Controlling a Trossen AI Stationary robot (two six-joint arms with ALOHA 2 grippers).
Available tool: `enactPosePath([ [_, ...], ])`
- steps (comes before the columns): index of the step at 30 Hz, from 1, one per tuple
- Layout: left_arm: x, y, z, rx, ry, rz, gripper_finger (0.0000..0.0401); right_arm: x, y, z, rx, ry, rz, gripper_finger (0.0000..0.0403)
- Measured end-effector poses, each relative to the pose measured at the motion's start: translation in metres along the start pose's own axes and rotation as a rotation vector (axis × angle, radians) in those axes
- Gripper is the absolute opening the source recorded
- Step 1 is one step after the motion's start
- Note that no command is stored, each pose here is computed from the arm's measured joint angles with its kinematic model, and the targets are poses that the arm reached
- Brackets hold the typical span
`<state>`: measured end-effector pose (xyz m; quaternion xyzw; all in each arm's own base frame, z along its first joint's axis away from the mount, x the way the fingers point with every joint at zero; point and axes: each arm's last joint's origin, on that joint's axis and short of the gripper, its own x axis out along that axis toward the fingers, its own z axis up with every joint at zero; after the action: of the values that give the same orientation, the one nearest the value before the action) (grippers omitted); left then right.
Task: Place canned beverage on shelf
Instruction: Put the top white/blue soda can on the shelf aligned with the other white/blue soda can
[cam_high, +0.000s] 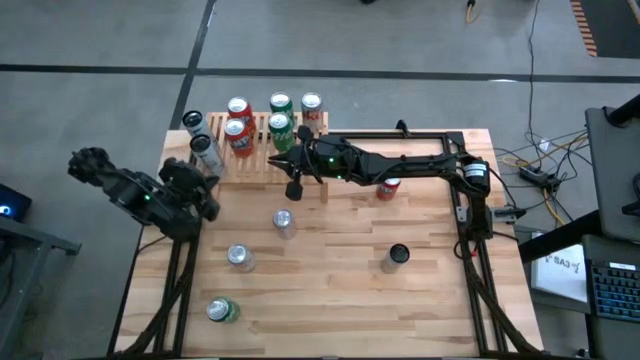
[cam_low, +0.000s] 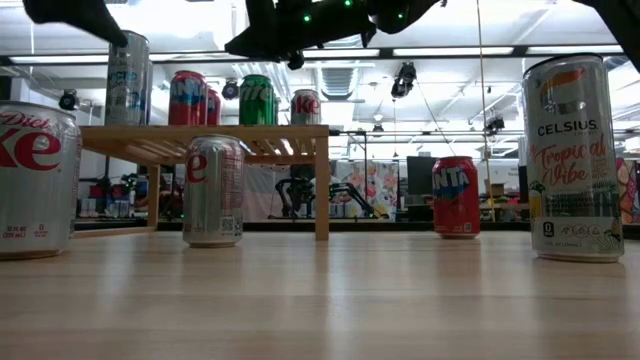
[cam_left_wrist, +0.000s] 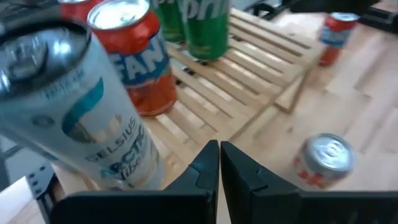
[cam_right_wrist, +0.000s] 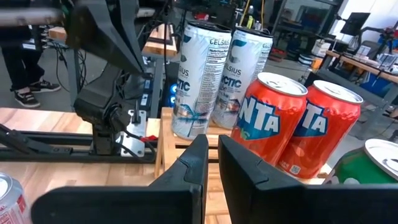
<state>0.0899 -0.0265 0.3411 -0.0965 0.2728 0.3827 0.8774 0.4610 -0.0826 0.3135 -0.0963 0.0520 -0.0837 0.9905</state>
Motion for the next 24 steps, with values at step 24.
enactPosePath([
  [24,0.042,-0.030,-0.042,-0.025,-0.405,0.213,0.0000,0.000,0.001,-0.003,-0.036,0.026,0.005,0.0027],
])
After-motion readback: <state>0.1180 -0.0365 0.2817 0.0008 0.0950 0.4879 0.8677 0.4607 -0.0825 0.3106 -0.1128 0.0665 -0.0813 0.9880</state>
